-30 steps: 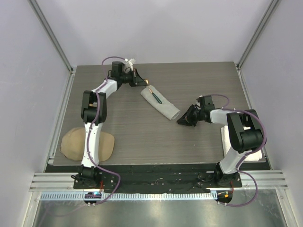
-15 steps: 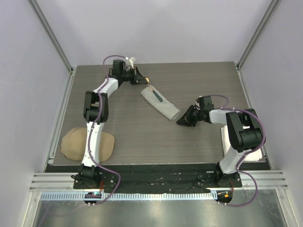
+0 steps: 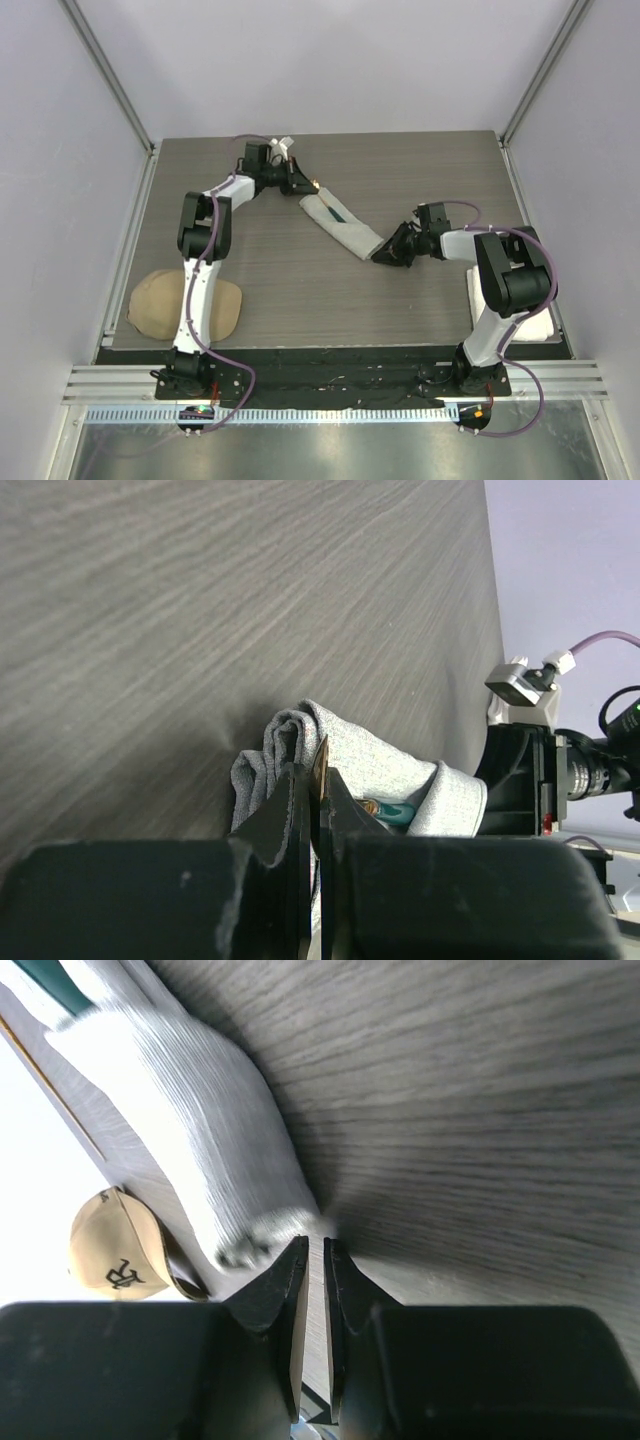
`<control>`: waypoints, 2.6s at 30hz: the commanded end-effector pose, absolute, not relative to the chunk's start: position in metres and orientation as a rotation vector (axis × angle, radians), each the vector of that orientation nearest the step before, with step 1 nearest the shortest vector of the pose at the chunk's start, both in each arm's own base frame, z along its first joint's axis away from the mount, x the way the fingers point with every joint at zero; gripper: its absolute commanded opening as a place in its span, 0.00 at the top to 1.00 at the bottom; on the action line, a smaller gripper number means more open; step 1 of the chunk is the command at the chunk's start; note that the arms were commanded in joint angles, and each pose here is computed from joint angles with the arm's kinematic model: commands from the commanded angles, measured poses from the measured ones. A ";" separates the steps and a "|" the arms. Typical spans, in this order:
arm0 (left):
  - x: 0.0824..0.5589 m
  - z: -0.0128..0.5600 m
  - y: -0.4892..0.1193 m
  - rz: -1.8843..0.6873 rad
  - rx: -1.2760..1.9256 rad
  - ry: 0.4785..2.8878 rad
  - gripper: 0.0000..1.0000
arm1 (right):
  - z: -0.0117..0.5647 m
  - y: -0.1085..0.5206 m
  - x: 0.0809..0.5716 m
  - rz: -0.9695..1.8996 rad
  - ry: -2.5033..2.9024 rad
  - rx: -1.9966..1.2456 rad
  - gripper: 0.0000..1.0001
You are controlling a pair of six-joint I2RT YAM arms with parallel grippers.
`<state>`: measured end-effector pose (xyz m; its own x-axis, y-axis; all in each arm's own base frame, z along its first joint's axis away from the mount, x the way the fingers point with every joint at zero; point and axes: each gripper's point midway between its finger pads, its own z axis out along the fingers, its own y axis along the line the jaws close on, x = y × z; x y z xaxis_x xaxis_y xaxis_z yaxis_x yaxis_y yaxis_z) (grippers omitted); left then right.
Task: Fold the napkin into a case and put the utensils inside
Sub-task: Insert the spoon into the folded napkin.
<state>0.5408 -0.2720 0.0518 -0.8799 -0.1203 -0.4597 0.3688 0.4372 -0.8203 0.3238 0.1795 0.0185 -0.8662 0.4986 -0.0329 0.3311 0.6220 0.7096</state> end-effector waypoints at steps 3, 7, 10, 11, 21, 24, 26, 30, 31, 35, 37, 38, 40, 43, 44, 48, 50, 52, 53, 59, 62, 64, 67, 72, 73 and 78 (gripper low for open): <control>0.536 0.106 -0.290 -1.431 0.313 2.089 1.00 | 0.021 0.183 0.341 1.083 2.574 0.691 0.83; 0.535 0.110 -0.291 -1.419 0.295 2.087 1.00 | 0.017 0.179 0.338 1.046 2.592 0.684 0.85; 0.533 0.115 -0.294 -1.408 0.303 2.084 1.00 | 0.017 0.178 0.338 1.031 2.594 0.678 0.86; 0.531 0.117 -0.297 -1.414 0.304 2.082 1.00 | 0.017 0.178 0.337 1.030 2.594 0.675 0.86; 0.532 0.118 -0.297 -1.392 0.309 2.095 1.00 | 0.034 0.151 0.319 0.772 2.699 0.526 0.87; 0.533 0.118 -0.298 -1.385 0.316 2.097 1.00 | 0.048 0.144 0.316 0.723 2.695 0.437 0.86; 0.530 0.117 -0.300 -1.384 0.330 2.108 1.00 | 0.069 0.147 0.319 0.754 2.658 0.361 0.86; 0.530 0.116 -0.300 -1.363 0.343 2.115 1.00 | 0.097 0.154 0.329 0.783 2.610 0.287 0.87; 0.531 0.116 -0.300 -1.354 0.348 2.113 1.00 | 0.101 0.156 0.331 0.805 2.606 0.280 0.87; 0.533 0.118 -0.300 -1.359 0.332 2.117 1.00 | 0.102 0.178 0.341 0.891 2.622 0.208 0.89; 0.534 0.121 -0.301 -1.357 0.328 2.113 1.00 | 0.096 0.185 0.341 0.927 2.640 0.207 0.90; 0.535 0.123 -0.301 -1.354 0.324 2.111 1.00 | 0.094 0.189 0.344 0.954 2.622 0.206 0.91; 0.535 0.126 -0.302 -1.351 0.328 2.105 1.00 | 0.085 0.193 0.345 0.971 2.637 0.205 0.92; 0.532 0.126 -0.305 -1.356 0.332 2.123 1.00 | 0.069 0.193 0.348 0.958 2.661 0.211 0.94; 0.531 0.124 -0.304 -1.349 0.323 2.136 1.00 | 0.067 0.194 0.349 0.953 2.658 0.209 0.94; 0.528 0.122 -0.302 -1.332 0.343 2.151 1.00 | 0.053 0.188 0.346 0.910 2.683 0.226 0.95; 0.526 0.120 -0.302 -1.324 0.354 2.159 1.00 | 0.050 0.186 0.346 0.891 2.684 0.230 0.95; 0.523 0.123 -0.303 -1.328 0.366 2.153 1.00 | 0.047 0.186 0.347 0.890 2.688 0.226 0.96; 0.523 0.124 -0.304 -1.330 0.370 2.151 1.00 | 0.044 0.186 0.346 0.891 2.696 0.230 0.96; 0.521 0.136 -0.305 -1.324 0.380 2.127 1.00 | 0.035 0.184 0.348 0.860 2.707 0.240 0.97; 0.523 0.141 -0.305 -1.317 0.373 2.116 1.00 | 0.035 0.183 0.347 0.852 2.707 0.242 0.97; 0.524 0.142 -0.306 -1.316 0.374 2.115 1.00 | 0.034 0.181 0.348 0.840 2.707 0.241 0.98; 0.525 0.142 -0.304 -1.295 0.385 2.123 1.00 | 0.033 0.182 0.347 0.849 2.712 0.240 0.98; 0.530 0.145 -0.304 -1.265 0.416 2.127 1.00 | 0.032 0.183 0.347 0.849 2.713 0.236 0.98; 0.530 0.144 -0.303 -1.249 0.433 2.129 1.00 | 0.032 0.183 0.347 0.849 2.716 0.240 0.98; 0.530 0.143 -0.306 -1.258 0.447 2.134 1.00 | 0.031 0.183 0.347 0.856 2.717 0.240 0.98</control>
<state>0.5311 -0.3008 0.1123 -0.7932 -0.0375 -0.6079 0.5060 0.5150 -0.6920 0.3415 0.1839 0.0347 -0.9497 0.2504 -0.1880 0.0946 0.8018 0.5901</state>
